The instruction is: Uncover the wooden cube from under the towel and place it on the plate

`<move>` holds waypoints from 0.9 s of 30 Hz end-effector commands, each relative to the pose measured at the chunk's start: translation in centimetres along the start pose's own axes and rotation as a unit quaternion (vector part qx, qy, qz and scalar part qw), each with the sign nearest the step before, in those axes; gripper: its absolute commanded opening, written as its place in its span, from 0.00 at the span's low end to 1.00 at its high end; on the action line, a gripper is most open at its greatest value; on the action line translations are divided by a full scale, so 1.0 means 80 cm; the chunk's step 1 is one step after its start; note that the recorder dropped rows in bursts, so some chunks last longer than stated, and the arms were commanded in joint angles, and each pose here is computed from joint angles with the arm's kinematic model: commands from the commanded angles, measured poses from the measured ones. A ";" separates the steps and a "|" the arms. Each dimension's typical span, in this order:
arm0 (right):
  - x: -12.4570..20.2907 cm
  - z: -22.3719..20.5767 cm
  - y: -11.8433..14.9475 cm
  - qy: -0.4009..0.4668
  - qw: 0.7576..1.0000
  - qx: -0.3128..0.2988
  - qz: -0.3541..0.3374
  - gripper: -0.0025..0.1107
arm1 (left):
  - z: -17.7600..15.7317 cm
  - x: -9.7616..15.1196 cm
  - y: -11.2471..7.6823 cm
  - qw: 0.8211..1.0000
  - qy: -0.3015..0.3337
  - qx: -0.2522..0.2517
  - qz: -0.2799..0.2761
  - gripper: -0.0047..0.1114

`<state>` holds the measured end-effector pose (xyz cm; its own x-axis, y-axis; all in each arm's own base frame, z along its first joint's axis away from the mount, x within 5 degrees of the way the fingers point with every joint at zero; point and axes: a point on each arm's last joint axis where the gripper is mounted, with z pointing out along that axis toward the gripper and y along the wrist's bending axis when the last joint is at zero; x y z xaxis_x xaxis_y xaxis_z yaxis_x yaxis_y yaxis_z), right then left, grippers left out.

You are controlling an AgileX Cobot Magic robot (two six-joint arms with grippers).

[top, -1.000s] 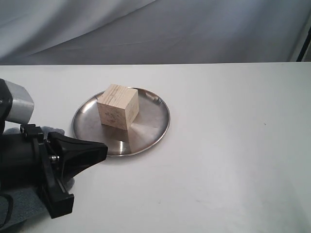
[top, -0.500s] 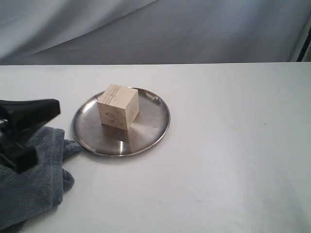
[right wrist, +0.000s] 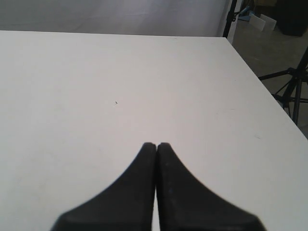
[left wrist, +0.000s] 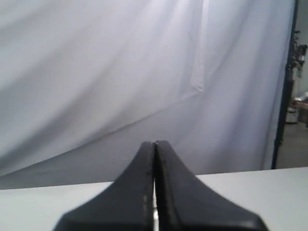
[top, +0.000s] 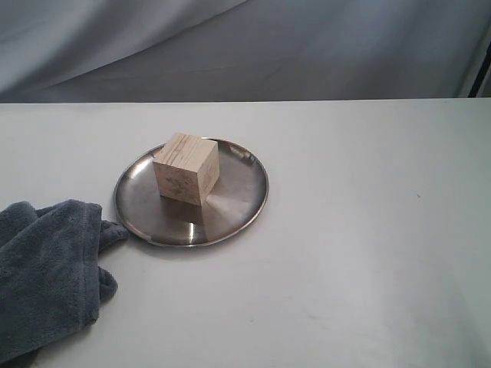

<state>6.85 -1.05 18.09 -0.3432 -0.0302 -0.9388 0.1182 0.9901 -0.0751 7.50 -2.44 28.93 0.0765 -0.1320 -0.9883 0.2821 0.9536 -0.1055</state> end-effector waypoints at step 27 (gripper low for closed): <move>0.000 0.001 -0.001 -0.002 1.000 0.004 0.000 0.02 | -0.044 0.038 0.016 0.992 -0.081 -0.082 -0.051 0.05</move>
<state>6.85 -1.05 18.09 -0.3432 -0.0302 -0.9388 0.1182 0.9901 -0.0751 4.74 -0.77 25.43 0.1946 -0.2652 -0.9444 0.1464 0.9598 -0.2394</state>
